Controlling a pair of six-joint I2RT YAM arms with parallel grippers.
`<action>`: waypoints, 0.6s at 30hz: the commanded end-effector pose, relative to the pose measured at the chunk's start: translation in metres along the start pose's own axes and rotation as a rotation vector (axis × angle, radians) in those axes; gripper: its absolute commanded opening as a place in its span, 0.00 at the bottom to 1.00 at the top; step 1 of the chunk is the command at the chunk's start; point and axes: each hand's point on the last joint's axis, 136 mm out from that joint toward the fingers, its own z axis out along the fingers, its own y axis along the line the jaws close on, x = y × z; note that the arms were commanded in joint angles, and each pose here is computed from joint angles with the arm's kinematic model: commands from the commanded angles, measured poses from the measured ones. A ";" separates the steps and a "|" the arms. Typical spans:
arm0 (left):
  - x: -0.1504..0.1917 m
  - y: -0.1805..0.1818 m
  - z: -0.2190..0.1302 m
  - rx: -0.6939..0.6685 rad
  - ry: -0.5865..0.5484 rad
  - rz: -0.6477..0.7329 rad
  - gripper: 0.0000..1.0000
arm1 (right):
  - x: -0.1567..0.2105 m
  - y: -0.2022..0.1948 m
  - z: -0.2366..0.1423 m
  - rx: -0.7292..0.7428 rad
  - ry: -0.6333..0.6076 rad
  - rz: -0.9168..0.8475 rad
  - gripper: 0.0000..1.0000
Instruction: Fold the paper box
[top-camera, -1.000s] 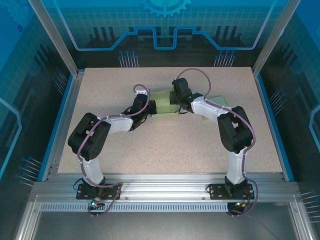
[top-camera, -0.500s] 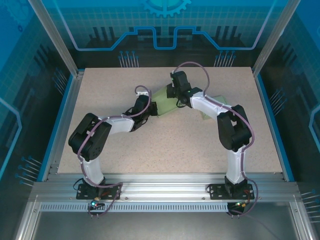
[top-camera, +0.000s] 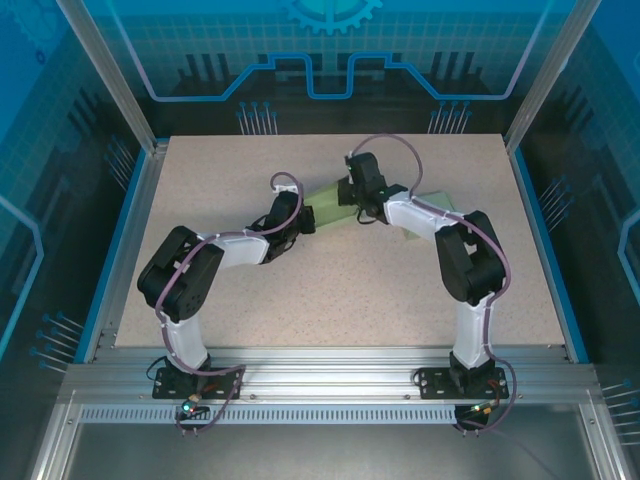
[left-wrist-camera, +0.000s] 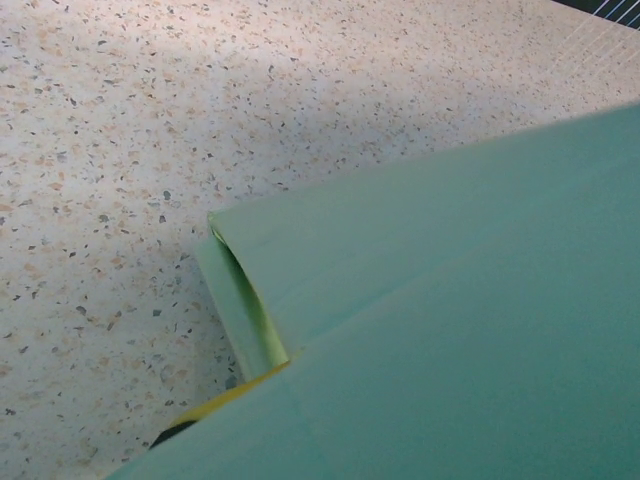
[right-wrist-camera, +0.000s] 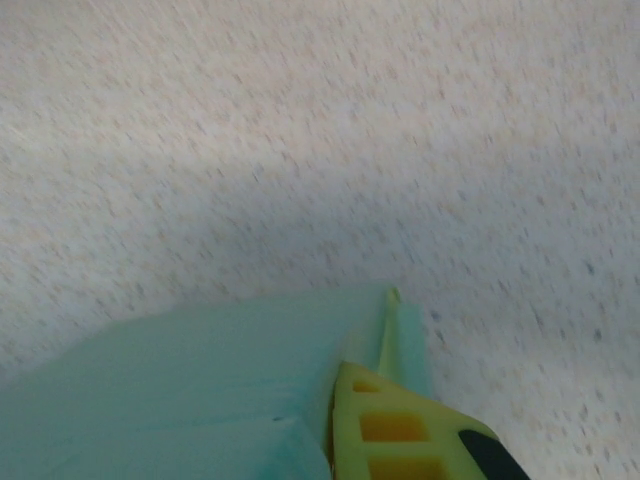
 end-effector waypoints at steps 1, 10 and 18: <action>0.029 -0.025 0.003 0.079 0.098 0.046 0.03 | 0.055 0.025 -0.006 -0.129 0.137 -0.030 0.09; 0.039 -0.025 -0.012 0.117 0.117 0.025 0.31 | 0.090 -0.009 -0.012 -0.038 0.113 -0.047 0.09; 0.047 -0.029 -0.056 0.226 0.122 -0.026 0.85 | 0.093 -0.012 -0.011 -0.005 0.089 -0.062 0.09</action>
